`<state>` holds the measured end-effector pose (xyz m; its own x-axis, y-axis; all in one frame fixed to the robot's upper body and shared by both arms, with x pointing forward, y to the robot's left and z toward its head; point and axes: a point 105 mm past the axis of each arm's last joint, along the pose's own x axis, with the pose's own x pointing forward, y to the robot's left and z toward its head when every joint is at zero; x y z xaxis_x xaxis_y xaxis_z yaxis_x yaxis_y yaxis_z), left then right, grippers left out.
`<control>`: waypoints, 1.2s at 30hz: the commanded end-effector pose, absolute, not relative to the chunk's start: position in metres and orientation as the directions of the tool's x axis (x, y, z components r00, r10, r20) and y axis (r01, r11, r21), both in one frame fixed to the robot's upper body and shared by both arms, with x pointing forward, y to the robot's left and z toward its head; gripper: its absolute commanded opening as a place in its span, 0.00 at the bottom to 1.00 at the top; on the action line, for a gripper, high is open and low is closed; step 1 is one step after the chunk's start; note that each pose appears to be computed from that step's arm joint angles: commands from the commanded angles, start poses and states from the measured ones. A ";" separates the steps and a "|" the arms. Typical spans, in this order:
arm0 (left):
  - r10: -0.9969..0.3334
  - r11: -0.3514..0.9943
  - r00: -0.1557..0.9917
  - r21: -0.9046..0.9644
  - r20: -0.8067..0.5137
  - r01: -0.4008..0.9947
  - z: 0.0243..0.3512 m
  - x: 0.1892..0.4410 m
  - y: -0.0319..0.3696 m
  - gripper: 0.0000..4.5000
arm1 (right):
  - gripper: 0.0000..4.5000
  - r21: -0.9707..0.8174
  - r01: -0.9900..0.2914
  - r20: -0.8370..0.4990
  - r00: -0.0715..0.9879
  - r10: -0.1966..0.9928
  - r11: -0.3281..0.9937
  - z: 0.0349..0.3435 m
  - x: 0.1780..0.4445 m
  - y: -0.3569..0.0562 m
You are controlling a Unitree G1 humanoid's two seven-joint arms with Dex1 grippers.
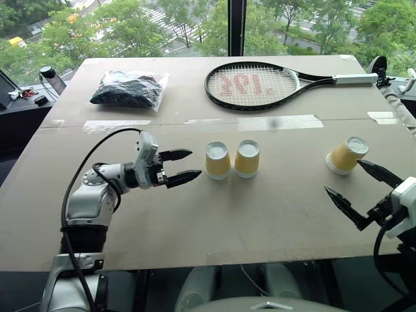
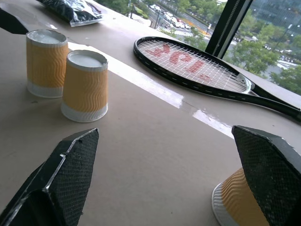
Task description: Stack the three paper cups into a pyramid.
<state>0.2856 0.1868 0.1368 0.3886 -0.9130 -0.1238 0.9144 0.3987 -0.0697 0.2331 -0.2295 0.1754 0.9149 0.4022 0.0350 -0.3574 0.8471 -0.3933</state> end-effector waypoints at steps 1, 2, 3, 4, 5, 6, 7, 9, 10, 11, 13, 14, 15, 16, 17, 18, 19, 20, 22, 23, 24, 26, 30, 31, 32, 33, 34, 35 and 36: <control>-0.957 0.287 0.283 -0.059 -0.059 0.956 0.166 0.255 0.174 1.00 | 1.00 -0.426 -0.134 0.005 0.989 0.150 0.895 0.169 0.261 -0.274; -0.963 0.266 0.263 -0.052 -0.057 0.962 0.169 0.250 0.170 1.00 | 1.00 -0.422 -0.102 0.011 0.993 0.118 0.901 0.170 0.268 -0.279; -0.966 0.254 0.251 -0.046 -0.061 0.966 0.171 0.245 0.167 1.00 | 1.00 -0.414 -0.081 0.018 0.995 0.097 0.907 0.170 0.274 -0.281; -0.969 0.243 0.240 -0.043 -0.063 0.969 0.172 0.242 0.163 1.00 | 1.00 -0.405 -0.065 0.021 0.997 0.080 0.912 0.171 0.279 -0.283; -0.972 0.231 0.229 -0.038 -0.054 0.972 0.176 0.237 0.159 1.00 | 1.00 -0.395 -0.055 0.020 0.997 0.069 0.917 0.172 0.285 -0.284; -0.974 0.226 0.224 -0.034 -0.041 0.974 0.179 0.235 0.155 1.00 | 1.00 -0.384 -0.048 0.013 0.998 0.057 0.922 0.173 0.291 -0.285; -0.974 0.225 0.224 -0.028 -0.026 0.974 0.184 0.232 0.151 1.00 | 1.00 -0.372 -0.047 -0.001 0.999 0.050 0.927 0.172 0.296 -0.286; -0.976 0.218 0.218 -0.023 -0.009 0.976 0.188 0.227 0.144 1.00 | 1.00 -0.342 -0.035 -0.023 0.999 0.029 0.939 0.170 0.304 -0.287; -0.976 0.216 0.216 -0.024 -0.006 0.976 0.189 0.226 0.143 1.00 | 1.00 -0.332 -0.032 -0.030 0.999 0.023 0.943 0.170 0.307 -0.288; -0.976 0.217 0.217 -0.028 -0.002 0.976 0.190 0.224 0.141 1.00 | 1.00 -0.316 -0.037 -0.036 0.999 0.027 0.948 0.169 0.310 -0.287; -0.975 0.222 0.222 -0.033 -0.001 0.974 0.189 0.220 0.141 1.00 | 1.00 -0.272 -0.045 -0.054 0.998 0.031 0.961 0.168 0.315 -0.284; -0.974 0.227 0.227 -0.034 -0.003 0.973 0.188 0.219 0.141 1.00 | 1.00 -0.256 -0.039 -0.062 0.998 0.024 0.966 0.167 0.317 -0.284; -0.972 0.233 0.233 -0.036 -0.005 0.972 0.188 0.219 0.141 1.00 | 1.00 -0.235 -0.033 -0.073 0.997 0.017 0.971 0.166 0.319 -0.285; -0.971 0.238 0.237 -0.036 -0.006 0.971 0.187 0.218 0.142 1.00 | 1.00 -0.222 -0.029 -0.081 0.997 0.011 0.975 0.164 0.320 -0.285; -0.970 0.242 0.242 -0.037 -0.008 0.970 0.186 0.217 0.142 1.00 | 1.00 -0.204 -0.029 -0.093 0.996 0.011 0.978 0.162 0.322 -0.285; -0.970 0.244 0.244 -0.038 -0.010 0.969 0.186 0.217 0.142 1.00 | 1.00 -0.193 -0.031 -0.101 0.995 0.011 0.981 0.161 0.322 -0.285; -0.969 0.246 0.246 -0.038 -0.010 0.968 0.185 0.216 0.141 1.00 | 1.00 -0.181 -0.036 -0.108 0.994 0.017 0.983 0.160 0.323 -0.284; -0.969 0.249 0.249 -0.038 -0.010 0.968 0.185 0.215 0.141 1.00 | 1.00 -0.166 -0.040 -0.112 0.993 0.021 0.985 0.159 0.324 -0.283; -0.967 0.253 0.253 -0.036 -0.011 0.967 0.185 0.214 0.140 1.00 | 1.00 -0.144 -0.050 -0.118 0.992 0.033 0.988 0.157 0.326 -0.280; -0.967 0.255 0.255 -0.035 -0.011 0.966 0.185 0.214 0.140 1.00 | 1.00 -0.140 -0.052 -0.119 0.992 0.035 0.989 0.157 0.326 -0.279; -0.967 0.257 0.256 -0.035 -0.012 0.966 0.185 0.214 0.141 1.00 | 1.00 -0.140 -0.053 -0.120 0.992 0.036 0.989 0.157 0.327 -0.279; -0.966 0.258 0.258 -0.035 -0.012 0.965 0.185 0.213 0.141 1.00 | 0.88 -0.136 -0.057 -0.123 0.992 0.040 0.989 0.156 0.327 -0.279; -0.964 0.266 0.266 -0.035 -0.005 0.963 0.186 0.212 0.143 1.00 | 0.55 -0.158 -0.084 -0.089 0.994 0.070 0.984 0.165 0.327 -0.274; -0.963 0.270 0.270 -0.037 0.000 0.962 0.186 0.212 0.143 1.00 | 0.55 -0.166 -0.105 -0.070 0.993 0.095 0.980 0.170 0.327 -0.270; -0.961 0.275 0.276 -0.041 0.007 0.961 0.186 0.212 0.144 1.00 | 0.55 -0.169 -0.129 -0.055 0.991 0.121 0.977 0.174 0.326 -0.265; -0.958 0.285 0.286 -0.044 0.016 0.958 0.187 0.212 0.145 1.00 | 0.55 -0.173 -0.161 -0.045 0.987 0.156 0.972 0.178 0.325 -0.259; -0.948 0.314 0.315 -0.046 0.031 0.948 0.186 0.215 0.148 1.00 | 0.55 -0.187 -0.231 -0.022 0.973 0.231 0.955 0.186 0.324 -0.245; -0.937 0.344 0.346 -0.042 0.040 0.938 0.185 0.217 0.152 1.00 | 0.55 -0.195 -0.296 -0.001 0.954 0.301 0.935 0.194 0.322 -0.231; -0.925 0.376 0.377 -0.029 0.042 0.926 0.183 0.220 0.157 1.00 | 0.55 -0.193 -0.360 0.021 0.928 0.371 0.913 0.202 0.319 -0.217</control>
<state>0.2181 0.1510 0.1757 0.3426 -0.9392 0.0219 0.9368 0.3398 -0.0839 0.3241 -0.2393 0.1694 0.9610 0.2631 -0.0854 -0.2731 0.9515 -0.1416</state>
